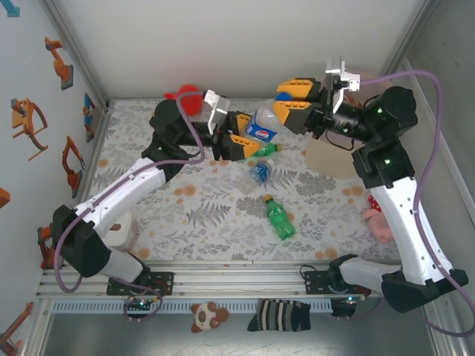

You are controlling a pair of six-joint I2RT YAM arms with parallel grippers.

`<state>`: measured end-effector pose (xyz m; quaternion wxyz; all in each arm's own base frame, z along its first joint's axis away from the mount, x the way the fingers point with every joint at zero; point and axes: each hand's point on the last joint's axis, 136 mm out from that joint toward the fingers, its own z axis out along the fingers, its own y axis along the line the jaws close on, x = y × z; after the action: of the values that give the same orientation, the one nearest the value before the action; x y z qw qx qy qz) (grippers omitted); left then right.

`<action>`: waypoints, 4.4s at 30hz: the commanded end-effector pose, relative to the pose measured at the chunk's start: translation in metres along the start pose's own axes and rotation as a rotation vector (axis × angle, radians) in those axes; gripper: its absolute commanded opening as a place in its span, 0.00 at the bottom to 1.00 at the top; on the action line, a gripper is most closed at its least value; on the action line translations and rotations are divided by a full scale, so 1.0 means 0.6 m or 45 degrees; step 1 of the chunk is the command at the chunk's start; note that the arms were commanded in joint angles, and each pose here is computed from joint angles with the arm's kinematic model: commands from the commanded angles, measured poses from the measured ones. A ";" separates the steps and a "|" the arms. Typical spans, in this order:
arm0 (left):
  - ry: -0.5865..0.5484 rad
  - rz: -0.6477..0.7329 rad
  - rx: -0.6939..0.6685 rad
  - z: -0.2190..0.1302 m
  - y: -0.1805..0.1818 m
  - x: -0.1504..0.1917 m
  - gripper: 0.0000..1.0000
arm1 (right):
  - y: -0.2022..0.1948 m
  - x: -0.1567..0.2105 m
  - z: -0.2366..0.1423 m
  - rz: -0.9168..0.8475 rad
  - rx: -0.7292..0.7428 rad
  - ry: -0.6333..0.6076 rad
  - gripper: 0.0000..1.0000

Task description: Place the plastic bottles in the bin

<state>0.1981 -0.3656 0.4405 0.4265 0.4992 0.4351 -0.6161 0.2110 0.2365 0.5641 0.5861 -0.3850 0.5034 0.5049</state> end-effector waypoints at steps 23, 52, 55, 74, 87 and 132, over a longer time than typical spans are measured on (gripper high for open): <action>-0.070 0.095 -0.100 -0.024 -0.007 -0.031 0.74 | -0.008 -0.036 -0.024 -0.148 0.245 -0.015 0.19; -0.036 0.015 -0.331 -0.078 0.043 0.019 0.76 | -0.438 0.004 -0.326 -0.682 1.630 0.520 0.15; -0.031 0.005 -0.339 -0.080 0.053 0.024 0.76 | -0.477 0.038 -0.334 -0.768 1.613 0.706 0.13; -0.042 -0.131 -0.293 -0.076 0.117 0.060 0.76 | -0.673 0.247 -0.384 -0.938 1.456 1.346 0.11; -0.053 -0.173 -0.280 -0.071 0.134 0.065 0.76 | -0.714 0.350 -0.443 -0.794 1.420 1.430 0.20; 0.079 -0.181 -0.387 -0.067 0.130 0.123 0.75 | -0.707 0.296 -0.506 0.351 1.906 0.724 0.31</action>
<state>0.2739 -0.3525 0.3597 0.4366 0.4067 0.5716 -0.5633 0.5606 -0.0961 0.3032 0.4685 0.0467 0.8818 -0.0272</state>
